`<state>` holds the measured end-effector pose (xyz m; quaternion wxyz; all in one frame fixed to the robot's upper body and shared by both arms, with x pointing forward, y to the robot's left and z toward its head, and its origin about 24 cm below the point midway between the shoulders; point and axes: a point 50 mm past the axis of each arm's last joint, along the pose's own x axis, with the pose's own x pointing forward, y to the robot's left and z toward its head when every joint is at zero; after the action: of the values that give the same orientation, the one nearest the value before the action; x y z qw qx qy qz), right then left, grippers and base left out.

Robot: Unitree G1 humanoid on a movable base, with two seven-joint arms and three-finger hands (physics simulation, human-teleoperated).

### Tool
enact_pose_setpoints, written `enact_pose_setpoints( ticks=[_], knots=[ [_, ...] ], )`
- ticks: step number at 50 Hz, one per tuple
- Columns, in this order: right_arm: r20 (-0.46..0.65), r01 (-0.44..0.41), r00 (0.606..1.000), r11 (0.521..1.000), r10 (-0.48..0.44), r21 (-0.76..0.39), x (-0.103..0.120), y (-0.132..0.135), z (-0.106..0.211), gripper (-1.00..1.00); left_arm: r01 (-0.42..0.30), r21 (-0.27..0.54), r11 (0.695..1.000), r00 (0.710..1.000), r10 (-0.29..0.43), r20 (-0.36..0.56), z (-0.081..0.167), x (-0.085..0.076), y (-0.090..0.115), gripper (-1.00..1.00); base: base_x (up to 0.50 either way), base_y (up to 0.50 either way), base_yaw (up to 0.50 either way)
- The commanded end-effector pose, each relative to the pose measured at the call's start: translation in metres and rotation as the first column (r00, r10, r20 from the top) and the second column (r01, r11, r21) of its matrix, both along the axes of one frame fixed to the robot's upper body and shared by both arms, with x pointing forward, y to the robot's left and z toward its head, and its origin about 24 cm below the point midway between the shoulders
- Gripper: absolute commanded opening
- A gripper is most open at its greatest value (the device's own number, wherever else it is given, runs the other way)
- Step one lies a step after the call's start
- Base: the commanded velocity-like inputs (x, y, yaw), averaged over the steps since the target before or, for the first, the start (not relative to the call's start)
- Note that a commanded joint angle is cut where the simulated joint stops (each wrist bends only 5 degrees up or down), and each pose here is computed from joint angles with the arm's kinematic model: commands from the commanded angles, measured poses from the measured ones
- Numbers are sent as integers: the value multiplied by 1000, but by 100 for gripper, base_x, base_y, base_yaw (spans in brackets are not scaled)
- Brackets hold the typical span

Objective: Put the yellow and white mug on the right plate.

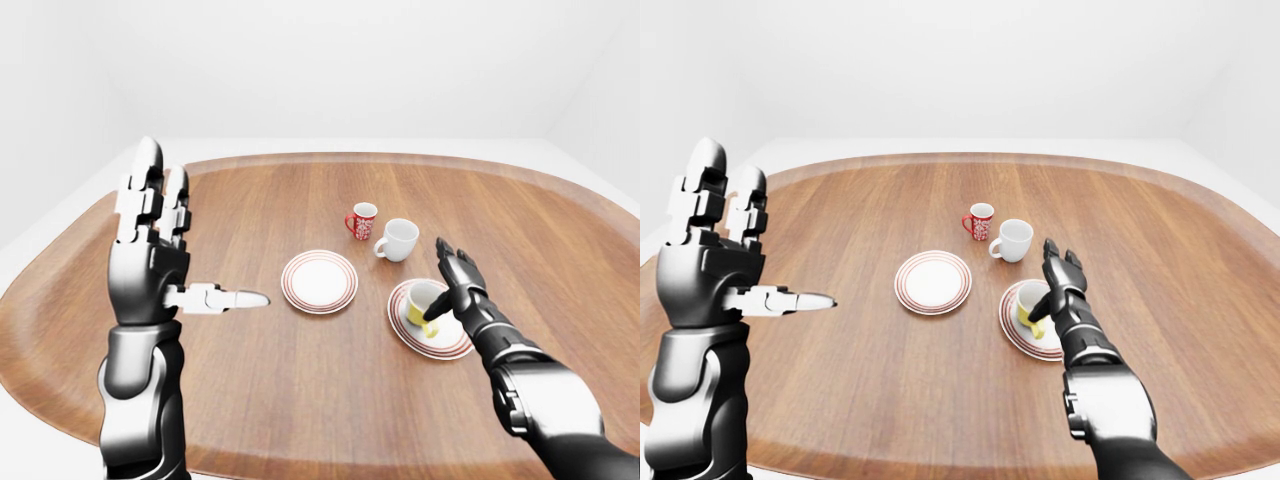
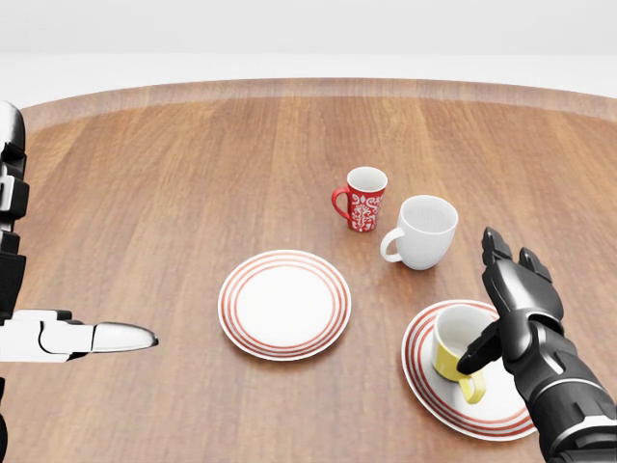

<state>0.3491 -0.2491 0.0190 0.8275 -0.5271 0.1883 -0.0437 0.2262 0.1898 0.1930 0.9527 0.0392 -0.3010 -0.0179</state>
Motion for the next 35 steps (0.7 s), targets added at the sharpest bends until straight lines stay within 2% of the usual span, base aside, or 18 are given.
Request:
enact_pose_setpoints(
  ticks=[1,24,35],
  knots=[
    [-3,-1,1000,1000,1,2,-1,0,-1,100,1,1,1000,1000,-1,-2,0,0,0,98,0,0,0],
    [49,-10,999,999,7,50,9,7,12,100,1,2,1000,1000,-1,-3,-1,0,0,98,0,0,0],
    [100,-21,995,988,6,155,17,14,23,100,5,4,1000,1000,-5,11,2,-2,-1,98,0,0,0]
  ],
)
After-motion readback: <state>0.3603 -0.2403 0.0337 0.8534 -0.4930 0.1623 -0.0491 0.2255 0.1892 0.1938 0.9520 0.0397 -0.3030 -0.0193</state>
